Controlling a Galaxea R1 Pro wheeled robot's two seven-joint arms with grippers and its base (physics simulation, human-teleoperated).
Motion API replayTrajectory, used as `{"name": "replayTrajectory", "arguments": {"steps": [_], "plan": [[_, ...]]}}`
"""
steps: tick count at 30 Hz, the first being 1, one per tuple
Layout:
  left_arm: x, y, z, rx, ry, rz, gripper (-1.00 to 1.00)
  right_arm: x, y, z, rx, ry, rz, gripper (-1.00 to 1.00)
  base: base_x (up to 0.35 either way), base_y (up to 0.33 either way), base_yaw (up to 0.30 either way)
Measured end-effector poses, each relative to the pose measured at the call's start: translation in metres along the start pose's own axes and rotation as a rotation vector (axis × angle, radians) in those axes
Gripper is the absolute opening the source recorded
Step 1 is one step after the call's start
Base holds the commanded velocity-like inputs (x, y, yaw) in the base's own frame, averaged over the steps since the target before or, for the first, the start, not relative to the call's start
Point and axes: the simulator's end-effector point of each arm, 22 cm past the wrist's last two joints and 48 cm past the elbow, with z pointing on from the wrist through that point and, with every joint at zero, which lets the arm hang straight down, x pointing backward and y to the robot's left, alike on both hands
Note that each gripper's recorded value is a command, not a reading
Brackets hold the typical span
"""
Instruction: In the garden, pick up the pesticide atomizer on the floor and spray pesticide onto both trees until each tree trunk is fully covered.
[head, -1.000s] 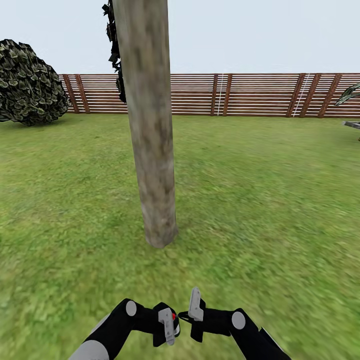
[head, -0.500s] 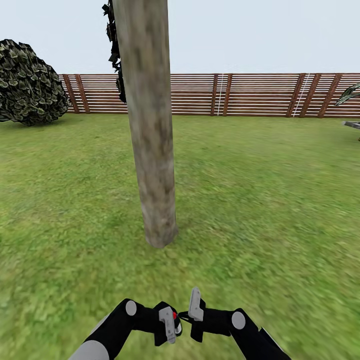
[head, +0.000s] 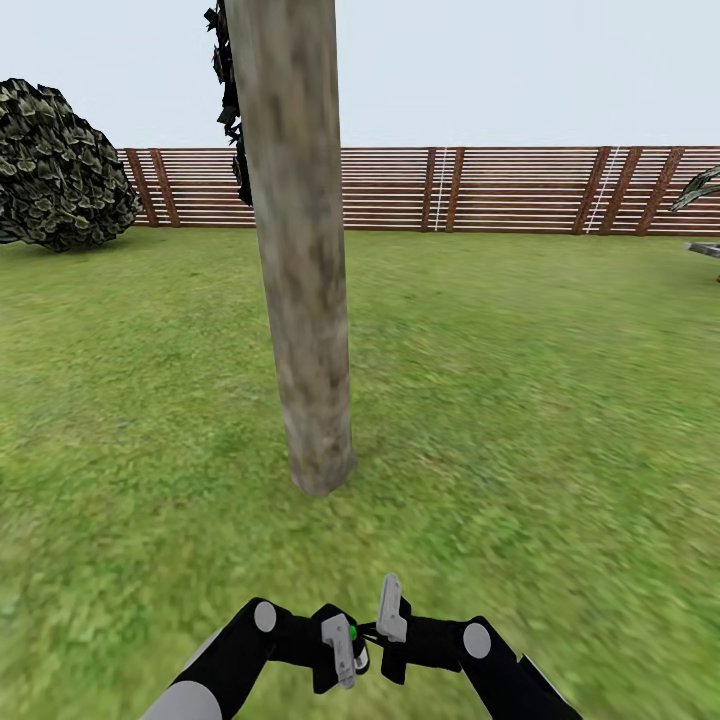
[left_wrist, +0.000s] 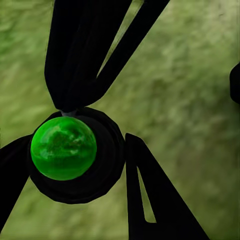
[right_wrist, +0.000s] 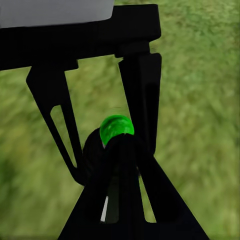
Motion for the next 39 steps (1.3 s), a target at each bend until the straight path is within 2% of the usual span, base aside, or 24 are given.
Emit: {"name": "replayTrajectory", "arguments": {"steps": [10, 17, 22, 26, 31, 39], "plan": [[0.006, -0.001, -0.001, 0.002, 0.013, -0.007, -1.0, 0.0, 0.0, 0.0, 0.0, 0.0, 0.0, -1.0, 0.0, 0.0, 0.0], [0.022, 0.0, -0.006, 0.002, 0.049, -0.001, -1.0, 0.0, 0.0, 0.0, 0.0, 0.0, 0.0, -1.0, 0.0, 0.0, 0.0], [0.053, 0.009, -0.024, -0.014, 0.105, -0.001, -1.0, 0.0, 0.0, 0.0, 0.0, 0.0, 0.0, -1.0, 0.0, 0.0, 0.0], [0.085, 0.014, -0.039, -0.015, 0.188, 0.019, -1.0, 0.001, 0.0, 0.0, 0.0, 0.002, 0.001, -1.0, 0.0, 0.0, 0.0], [0.112, 0.017, -0.055, -0.021, 0.245, 0.018, -1.0, 0.001, 0.0, 0.0, -0.001, 0.003, 0.001, -1.0, 0.0, 0.0, 0.0], [0.168, 0.028, -0.097, -0.058, 0.35, -0.036, -1.0, 0.008, 0.001, -0.003, -0.001, 0.014, 0.004, -1.0, 0.0, 0.0, 0.0]]}}
